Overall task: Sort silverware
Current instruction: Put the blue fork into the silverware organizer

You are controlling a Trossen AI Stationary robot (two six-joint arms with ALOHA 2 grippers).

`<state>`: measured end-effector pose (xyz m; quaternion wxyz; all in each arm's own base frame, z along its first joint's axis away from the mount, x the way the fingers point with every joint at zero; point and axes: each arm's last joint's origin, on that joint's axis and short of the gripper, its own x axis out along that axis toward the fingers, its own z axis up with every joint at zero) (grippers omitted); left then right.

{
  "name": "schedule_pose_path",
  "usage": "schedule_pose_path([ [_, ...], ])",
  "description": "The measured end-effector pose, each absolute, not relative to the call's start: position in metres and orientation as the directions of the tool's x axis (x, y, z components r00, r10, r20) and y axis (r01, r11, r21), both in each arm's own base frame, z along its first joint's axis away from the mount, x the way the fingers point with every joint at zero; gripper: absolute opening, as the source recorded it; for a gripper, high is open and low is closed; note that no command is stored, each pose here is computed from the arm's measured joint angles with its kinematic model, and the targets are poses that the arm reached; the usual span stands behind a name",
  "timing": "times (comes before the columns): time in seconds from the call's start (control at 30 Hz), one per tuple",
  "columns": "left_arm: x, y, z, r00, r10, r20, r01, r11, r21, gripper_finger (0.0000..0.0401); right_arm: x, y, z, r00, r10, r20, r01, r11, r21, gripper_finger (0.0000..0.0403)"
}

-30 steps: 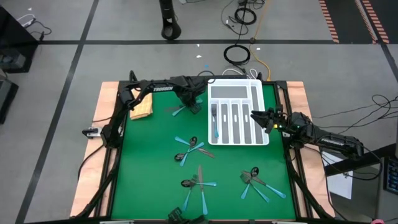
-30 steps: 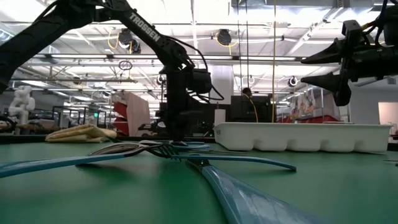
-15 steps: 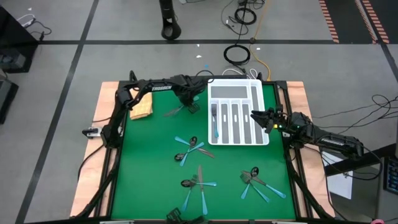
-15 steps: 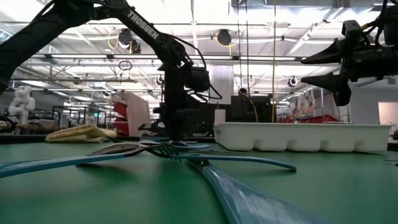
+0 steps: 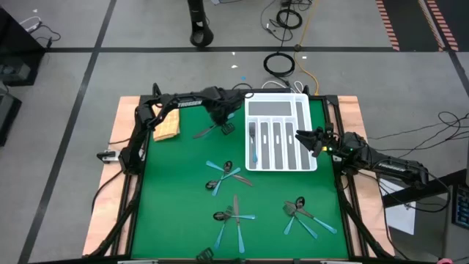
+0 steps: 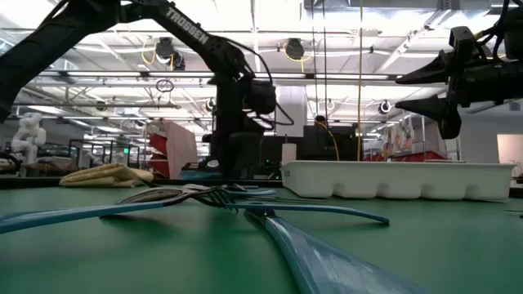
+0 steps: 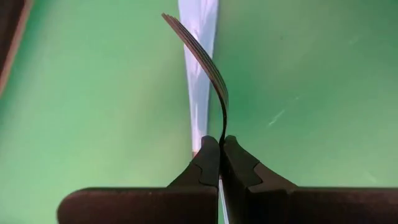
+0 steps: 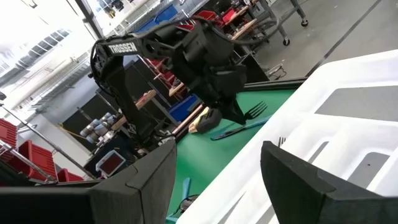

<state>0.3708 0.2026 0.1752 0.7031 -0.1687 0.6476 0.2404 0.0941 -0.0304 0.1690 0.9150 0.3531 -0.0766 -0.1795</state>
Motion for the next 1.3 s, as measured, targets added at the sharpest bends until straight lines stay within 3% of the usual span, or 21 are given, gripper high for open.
schedule_pose_path([
  [0.13, 0.379, 0.203, 0.198, 0.083, 0.132, -0.988, -0.560, 0.826, 0.064, 0.0001, 0.094, -0.030, 0.169, 0.924, -0.383, 0.014, 0.277, 0.692, 0.667, 0.0219],
  [0.2, 0.386, 0.204, 0.213, 0.159, 0.109, -0.981, -0.568, 0.823, -0.001, 0.0001, 0.094, -0.030, 0.169, 0.924, -0.382, 0.014, 0.276, 0.691, 0.668, 0.0219],
  [0.3, 0.400, 0.204, 0.235, 0.366, 0.015, -0.931, -0.555, 0.806, -0.205, 0.0001, 0.094, -0.030, 0.169, 0.924, -0.382, 0.014, 0.272, 0.682, 0.679, 0.0219],
  [0.43, 0.419, 0.204, 0.265, 0.683, -0.137, -0.718, -0.392, 0.761, -0.518, 0.0000, 0.094, -0.030, 0.169, 0.926, -0.377, 0.013, 0.262, 0.667, 0.698, 0.0219],
  [0.53, 0.427, 0.202, 0.278, 0.776, -0.226, -0.589, -0.277, 0.717, -0.640, 0.0000, 0.094, -0.030, 0.169, 0.929, -0.369, 0.014, 0.245, 0.645, 0.724, 0.0219],
  [0.7, 0.433, 0.195, 0.280, 0.794, -0.338, -0.505, -0.165, 0.680, -0.714, 0.0000, 0.095, -0.028, 0.175, 0.951, -0.300, 0.080, 0.146, 0.662, 0.736, 0.0219],
  [0.9, 0.442, 0.177, 0.251, 0.791, -0.479, -0.380, -0.046, 0.573, -0.818, 0.0000, 0.093, -0.028, 0.186, 0.932, -0.309, 0.188, 0.078, 0.680, 0.729, 0.0219],
  [1.13, 0.451, 0.164, 0.246, 0.836, -0.523, -0.166, 0.161, 0.523, -0.837, 0.0000, 0.094, -0.032, 0.183, 0.891, -0.426, 0.156, 0.175, 0.640, 0.748, 0.0219],
  [1.3, 0.448, 0.167, 0.244, 0.843, -0.513, -0.161, 0.144, 0.503, -0.852, 0.0000, 0.096, -0.036, 0.180, 0.829, -0.547, 0.112, 0.282, 0.584, 0.761, 0.0219],
])
